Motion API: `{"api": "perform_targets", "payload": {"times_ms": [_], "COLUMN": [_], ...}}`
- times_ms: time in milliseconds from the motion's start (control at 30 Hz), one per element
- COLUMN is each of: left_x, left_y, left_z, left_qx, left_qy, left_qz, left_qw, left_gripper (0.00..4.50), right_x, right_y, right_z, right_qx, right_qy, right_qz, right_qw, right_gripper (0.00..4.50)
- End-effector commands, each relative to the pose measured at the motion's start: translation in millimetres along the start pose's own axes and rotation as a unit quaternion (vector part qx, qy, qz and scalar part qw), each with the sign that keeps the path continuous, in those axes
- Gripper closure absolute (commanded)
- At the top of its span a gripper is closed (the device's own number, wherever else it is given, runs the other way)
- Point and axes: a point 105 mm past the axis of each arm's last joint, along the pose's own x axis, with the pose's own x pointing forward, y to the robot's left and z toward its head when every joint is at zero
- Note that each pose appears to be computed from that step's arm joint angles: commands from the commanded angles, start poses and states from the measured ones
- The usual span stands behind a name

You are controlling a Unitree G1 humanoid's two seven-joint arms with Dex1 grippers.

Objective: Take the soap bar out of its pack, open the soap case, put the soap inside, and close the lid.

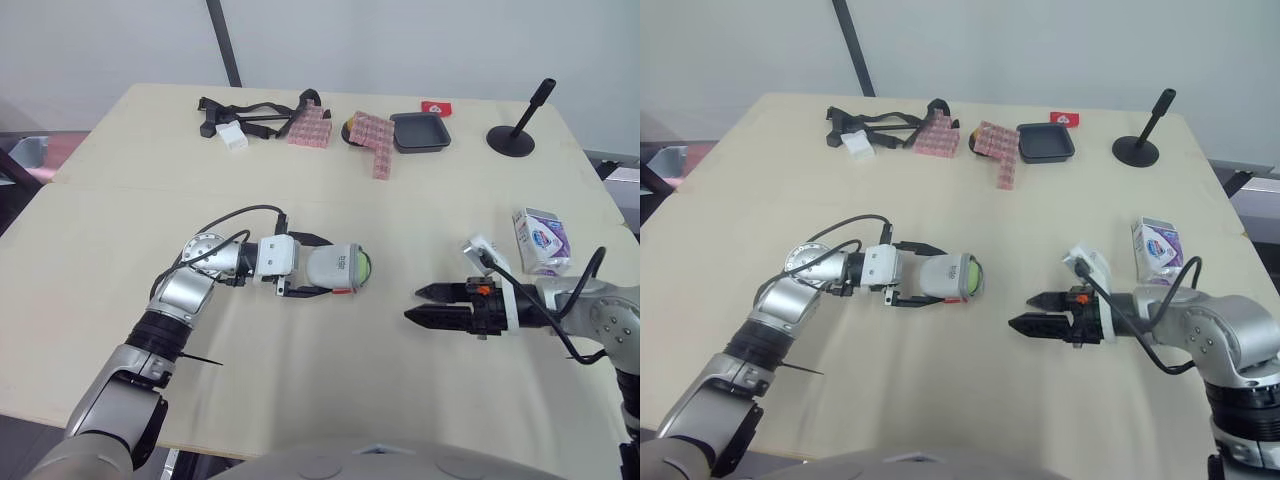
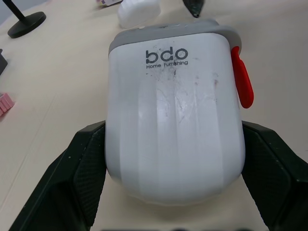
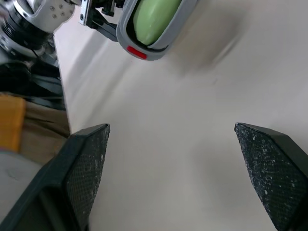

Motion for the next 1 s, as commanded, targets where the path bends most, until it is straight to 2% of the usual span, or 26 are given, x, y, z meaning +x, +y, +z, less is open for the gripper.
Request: {"api": "perform_targets", "payload": {"times_ms": [33, 267, 1000], "left_x": [-1.0, 9.3, 22.1], "left_y": [6.9, 5.9, 6.7], "left_z": [15.7, 23.1, 35.5], "left_qx": [0.047, 0.075, 0.091], "left_qy": [-0.024, -0.041, -0.063], "left_qz": [0.017, 0.022, 0.035], "left_qw": [0.998, 0.996, 0.993], "left_gripper": [1.05, 1.05, 1.05], "right_x": [4.6, 22.3, 49.8], "right_y": [11.7, 20.2, 24.4], "right_z": [9.6, 30.4, 48.0], "right_qx": [0.022, 0.025, 0.038], "right_qy": [-0.03, -0.083, -0.095], "right_qz": [0.02, 0.036, 0.028], "right_qw": [0.999, 0.996, 0.994], "right_gripper": [0.04, 0.04, 0.04]}}
